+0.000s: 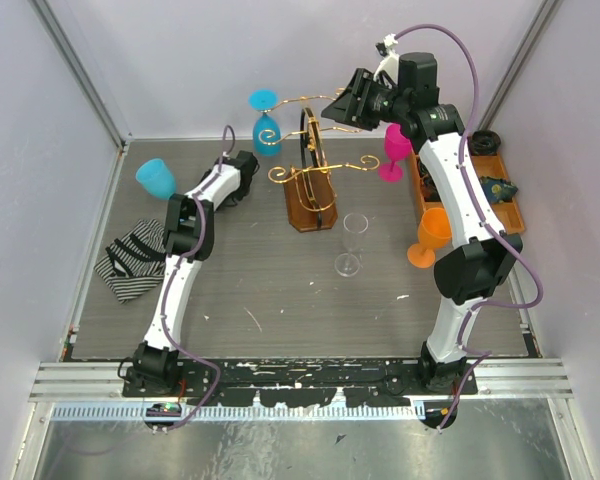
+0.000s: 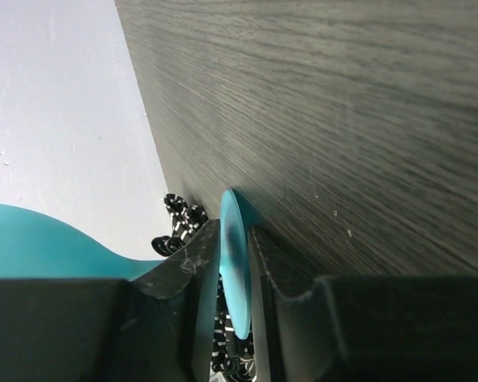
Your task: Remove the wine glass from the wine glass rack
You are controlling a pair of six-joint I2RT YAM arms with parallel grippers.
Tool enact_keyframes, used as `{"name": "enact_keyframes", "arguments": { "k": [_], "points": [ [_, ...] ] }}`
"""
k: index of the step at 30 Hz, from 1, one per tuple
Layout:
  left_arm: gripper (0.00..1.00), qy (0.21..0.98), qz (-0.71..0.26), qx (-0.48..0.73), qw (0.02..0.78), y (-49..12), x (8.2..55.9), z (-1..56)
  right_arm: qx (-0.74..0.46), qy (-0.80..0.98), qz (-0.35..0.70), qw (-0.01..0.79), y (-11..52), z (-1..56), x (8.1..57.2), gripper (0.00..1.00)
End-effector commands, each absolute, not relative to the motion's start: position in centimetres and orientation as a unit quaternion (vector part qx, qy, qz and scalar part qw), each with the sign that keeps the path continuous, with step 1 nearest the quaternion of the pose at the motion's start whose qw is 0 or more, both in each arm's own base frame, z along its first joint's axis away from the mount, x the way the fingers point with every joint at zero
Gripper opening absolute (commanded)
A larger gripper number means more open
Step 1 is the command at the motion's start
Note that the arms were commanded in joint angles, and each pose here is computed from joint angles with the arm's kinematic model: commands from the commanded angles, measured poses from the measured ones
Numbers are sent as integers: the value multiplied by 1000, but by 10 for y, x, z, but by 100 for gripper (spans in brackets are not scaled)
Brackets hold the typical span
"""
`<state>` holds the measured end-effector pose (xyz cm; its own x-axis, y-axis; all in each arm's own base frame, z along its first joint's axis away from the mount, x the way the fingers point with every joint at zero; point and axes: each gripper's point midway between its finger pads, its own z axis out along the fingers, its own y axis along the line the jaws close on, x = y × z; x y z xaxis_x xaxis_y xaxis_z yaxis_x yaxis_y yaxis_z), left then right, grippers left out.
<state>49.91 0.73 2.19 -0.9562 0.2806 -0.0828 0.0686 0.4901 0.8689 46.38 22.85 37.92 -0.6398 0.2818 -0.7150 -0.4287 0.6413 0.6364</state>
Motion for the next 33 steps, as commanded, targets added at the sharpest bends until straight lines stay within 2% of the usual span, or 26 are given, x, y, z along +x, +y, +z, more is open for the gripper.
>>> {"name": "enact_keyframes", "arguments": {
  "k": [1, 29, 33],
  "points": [
    [32, 887, 436, 85, 130, -12, 501, -5, -64, 781, 432, 446, 230, 400, 462, 52],
    [57, 909, 377, 103, 145, -42, 503, -10, -65, 784, 429, 444, 229, 398, 461, 52],
    [59, 911, 370, 100, 154, -45, 506, -6, -65, 784, 429, 443, 229, 397, 461, 52]
  ]
}}
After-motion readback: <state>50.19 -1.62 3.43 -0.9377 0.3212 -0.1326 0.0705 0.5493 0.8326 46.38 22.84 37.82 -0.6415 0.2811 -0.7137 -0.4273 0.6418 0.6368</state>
